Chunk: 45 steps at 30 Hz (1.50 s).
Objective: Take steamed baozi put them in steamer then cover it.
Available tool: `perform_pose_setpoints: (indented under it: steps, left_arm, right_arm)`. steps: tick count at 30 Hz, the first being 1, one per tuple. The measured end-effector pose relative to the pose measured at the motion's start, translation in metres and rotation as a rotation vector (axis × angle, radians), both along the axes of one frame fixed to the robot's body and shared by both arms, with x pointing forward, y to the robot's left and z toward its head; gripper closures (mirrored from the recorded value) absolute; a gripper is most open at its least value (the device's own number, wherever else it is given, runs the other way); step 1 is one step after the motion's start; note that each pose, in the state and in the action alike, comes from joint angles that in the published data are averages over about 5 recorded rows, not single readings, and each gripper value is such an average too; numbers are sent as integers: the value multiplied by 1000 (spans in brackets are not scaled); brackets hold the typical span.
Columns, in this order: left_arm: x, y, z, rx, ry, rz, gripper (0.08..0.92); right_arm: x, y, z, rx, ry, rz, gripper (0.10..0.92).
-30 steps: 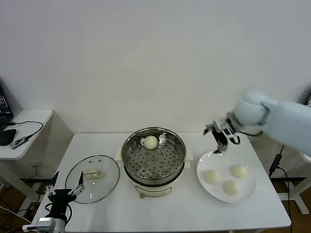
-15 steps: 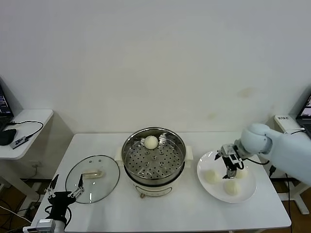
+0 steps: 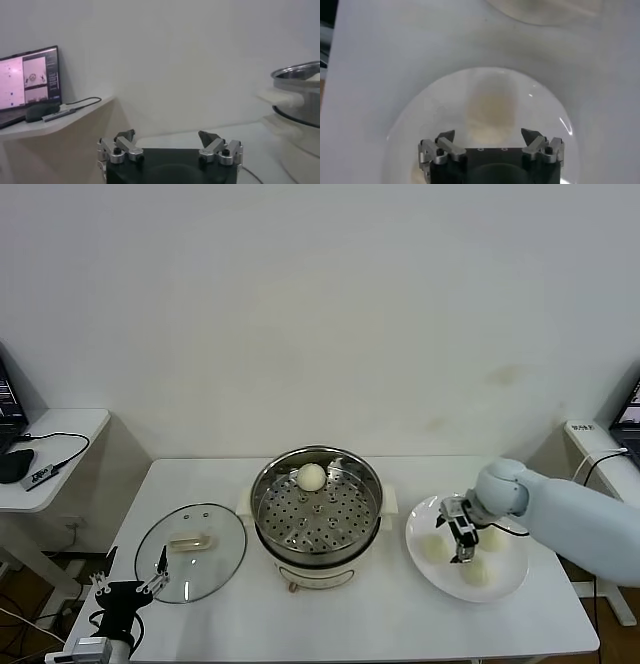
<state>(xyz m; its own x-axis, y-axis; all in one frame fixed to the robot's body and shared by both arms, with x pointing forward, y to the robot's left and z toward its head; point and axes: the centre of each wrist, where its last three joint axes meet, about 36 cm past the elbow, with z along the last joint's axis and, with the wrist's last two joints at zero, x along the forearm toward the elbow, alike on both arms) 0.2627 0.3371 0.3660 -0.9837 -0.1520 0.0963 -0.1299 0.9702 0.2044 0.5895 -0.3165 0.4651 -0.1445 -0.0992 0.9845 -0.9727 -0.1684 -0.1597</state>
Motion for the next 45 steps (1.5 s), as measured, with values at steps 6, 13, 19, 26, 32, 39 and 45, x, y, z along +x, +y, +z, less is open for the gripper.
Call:
perform_pose_setpoints:
  steps: [6, 13, 19, 26, 32, 39, 45]
  left_arm:
    - [1, 0, 0, 1, -2, 1, 177]
    - [1, -1, 0, 0, -3, -1, 177]
    - [1, -2, 1, 0, -7, -4, 177]
    - [2, -5, 4, -8, -16, -13, 177]
    - [4, -9, 6, -14, -23, -23, 177]
    - [7, -10, 7, -15, -28, -33, 177]
    - [8, -9, 9, -12, -34, -35, 177]
  right_arm:
    - [7, 10, -14, -7, 0, -1, 259]
    - [11, 14, -18, -5, 6, -6, 373]
    - [15, 13, -10, -1, 5, -11, 402]
    - [23, 4, 33, 3, -22, -20, 400]
    - [33, 4, 92, 14, -78, -17, 394]
    - [42, 31, 169, 54, -161, 12, 386]
    - [46, 77, 211, 107, -193, 46, 386]
